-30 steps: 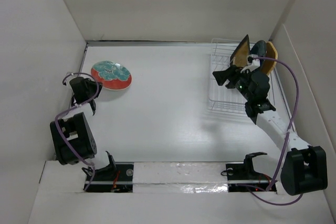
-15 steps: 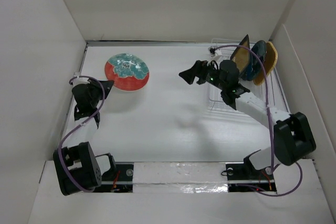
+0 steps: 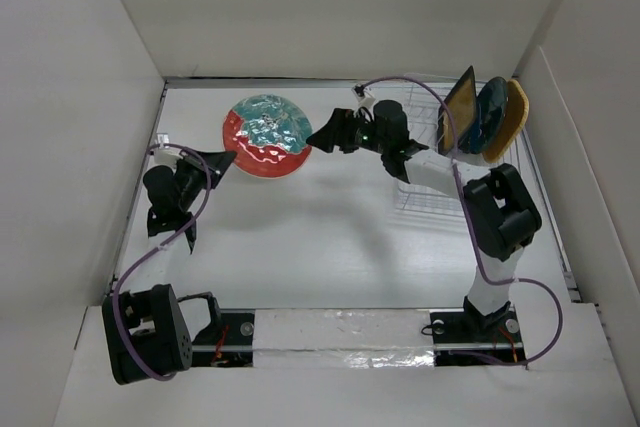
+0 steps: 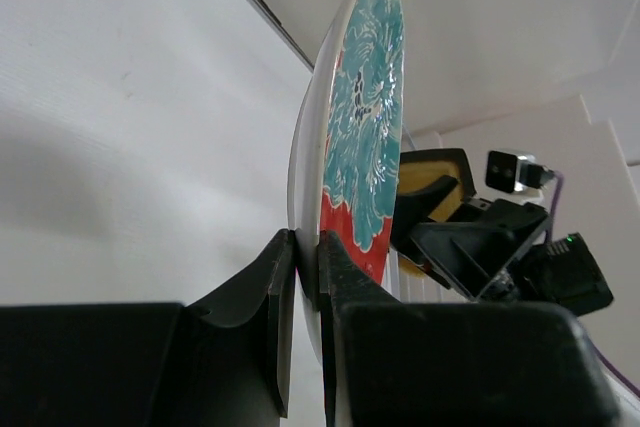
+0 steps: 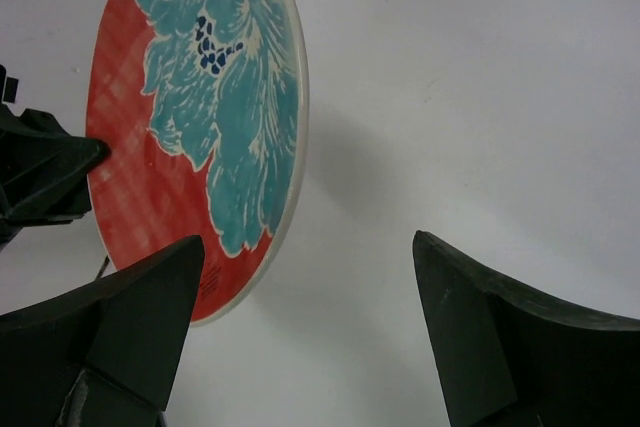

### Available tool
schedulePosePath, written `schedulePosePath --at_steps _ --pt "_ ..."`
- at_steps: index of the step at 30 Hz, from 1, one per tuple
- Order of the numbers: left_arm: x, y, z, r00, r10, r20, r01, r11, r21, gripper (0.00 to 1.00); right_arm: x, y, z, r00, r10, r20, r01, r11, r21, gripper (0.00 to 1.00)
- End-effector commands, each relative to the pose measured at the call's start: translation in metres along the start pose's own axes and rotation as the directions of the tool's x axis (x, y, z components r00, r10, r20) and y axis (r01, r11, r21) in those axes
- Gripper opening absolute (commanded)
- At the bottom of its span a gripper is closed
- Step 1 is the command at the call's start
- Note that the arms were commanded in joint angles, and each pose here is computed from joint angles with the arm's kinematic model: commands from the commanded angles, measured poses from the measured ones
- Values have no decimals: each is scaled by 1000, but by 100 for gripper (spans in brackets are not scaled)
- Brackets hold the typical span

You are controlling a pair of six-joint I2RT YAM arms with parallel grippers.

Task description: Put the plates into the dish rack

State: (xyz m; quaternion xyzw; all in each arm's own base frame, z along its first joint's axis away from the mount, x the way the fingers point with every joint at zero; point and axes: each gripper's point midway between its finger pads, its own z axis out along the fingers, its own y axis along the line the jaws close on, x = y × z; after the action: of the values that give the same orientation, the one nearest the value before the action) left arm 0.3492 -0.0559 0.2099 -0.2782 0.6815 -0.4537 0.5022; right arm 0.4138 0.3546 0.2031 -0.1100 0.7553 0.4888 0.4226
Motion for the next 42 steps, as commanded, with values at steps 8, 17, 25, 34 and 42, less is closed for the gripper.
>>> schedulePosePath --at_steps 8,17,25,34,42 --pt "-3 -81 -18 998 68 -6 -61 936 347 0 -4 44 29 1000 5 -7 -6 980 -198 88" --pt "14 -69 -18 991 122 -48 -103 950 294 0 -3 71 34 999 25 23 -17 951 -308 11" --pt "8 -68 -19 988 155 -18 -146 956 253 47 -25 67 11 992 21 121 9 971 -240 0" --pt "-6 -98 -30 964 260 47 -263 928 264 68 -110 42 -75 929 -68 364 80 997 -18 0" --pt "53 -116 -31 958 259 -126 -192 899 393 63 -207 -25 -211 769 -395 503 62 829 555 0"
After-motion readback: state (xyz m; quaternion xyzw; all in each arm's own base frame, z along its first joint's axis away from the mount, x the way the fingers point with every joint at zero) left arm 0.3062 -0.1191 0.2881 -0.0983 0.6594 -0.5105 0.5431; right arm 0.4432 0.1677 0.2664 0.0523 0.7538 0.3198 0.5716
